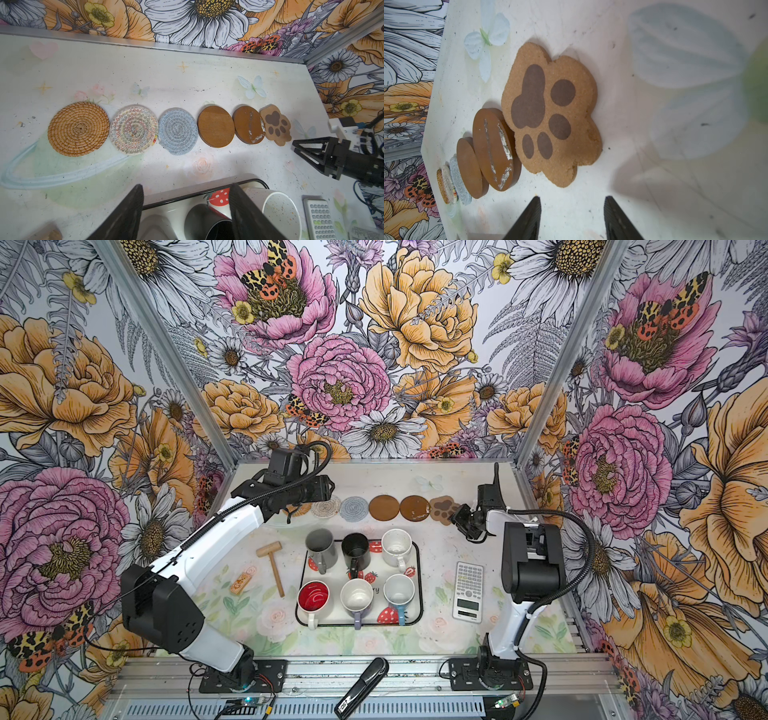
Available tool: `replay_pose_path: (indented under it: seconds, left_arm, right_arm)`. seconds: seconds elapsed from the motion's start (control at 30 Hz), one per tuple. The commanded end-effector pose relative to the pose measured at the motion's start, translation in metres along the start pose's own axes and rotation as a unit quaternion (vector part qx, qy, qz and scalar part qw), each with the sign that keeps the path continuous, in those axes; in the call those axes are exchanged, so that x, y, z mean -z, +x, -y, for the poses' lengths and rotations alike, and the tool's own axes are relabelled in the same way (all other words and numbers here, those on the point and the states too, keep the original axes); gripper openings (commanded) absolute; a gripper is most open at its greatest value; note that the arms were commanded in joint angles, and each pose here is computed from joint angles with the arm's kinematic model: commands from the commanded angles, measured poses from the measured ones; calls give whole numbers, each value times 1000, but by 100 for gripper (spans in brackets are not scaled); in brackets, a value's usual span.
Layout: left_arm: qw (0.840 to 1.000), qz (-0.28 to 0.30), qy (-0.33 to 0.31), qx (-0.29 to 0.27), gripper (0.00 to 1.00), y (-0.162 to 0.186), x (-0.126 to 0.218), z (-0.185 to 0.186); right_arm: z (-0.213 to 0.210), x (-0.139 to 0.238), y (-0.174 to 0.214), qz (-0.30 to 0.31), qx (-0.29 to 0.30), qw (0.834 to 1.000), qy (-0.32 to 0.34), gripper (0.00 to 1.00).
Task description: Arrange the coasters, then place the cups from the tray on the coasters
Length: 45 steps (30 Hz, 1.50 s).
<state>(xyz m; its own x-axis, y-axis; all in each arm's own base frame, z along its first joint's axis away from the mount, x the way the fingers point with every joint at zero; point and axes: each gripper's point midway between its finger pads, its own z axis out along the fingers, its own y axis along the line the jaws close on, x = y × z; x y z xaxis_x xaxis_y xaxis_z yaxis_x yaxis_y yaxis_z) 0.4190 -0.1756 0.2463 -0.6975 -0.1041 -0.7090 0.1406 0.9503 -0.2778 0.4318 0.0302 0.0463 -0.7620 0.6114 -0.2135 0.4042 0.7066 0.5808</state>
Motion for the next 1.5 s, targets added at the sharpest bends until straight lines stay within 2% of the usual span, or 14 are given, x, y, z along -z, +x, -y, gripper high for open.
replay_pose_path:
  seconds: [0.0, 0.33, 0.47, 0.6, 0.73, 0.9, 1.17, 1.47]
  left_arm:
    - [999, 17, -28, 5, 67, -4, 6, -11]
    - [992, 88, -86, 8, 67, -29, 26, -17]
    - [985, 127, -110, 34, 67, -34, 46, -16]
    - [979, 161, -119, 40, 67, -18, 66, -4]
    - [972, 190, -142, 3, 69, 5, 91, 8]
    - [970, 203, -136, 1, 70, 17, 109, 5]
    - [965, 231, -126, 4, 72, 28, 122, -9]
    - [965, 235, -118, 2, 75, 39, 120, -26]
  right_arm:
    - [-15, 16, -4, 19, 21, 1000, -11, 51]
    - [-48, 59, -11, 67, 88, 993, -40, 51]
    - [-48, 76, -9, 95, 121, 988, -29, 51]
    - [-53, 88, -4, 107, 144, 983, -34, 50]
    - [-67, 103, 6, 125, 170, 977, -40, 49]
    - [-95, 122, 22, 145, 204, 966, -62, 48]
    - [-119, 144, 48, 159, 236, 955, -80, 48]
    - [-131, 143, 95, 117, 293, 947, -58, 47]
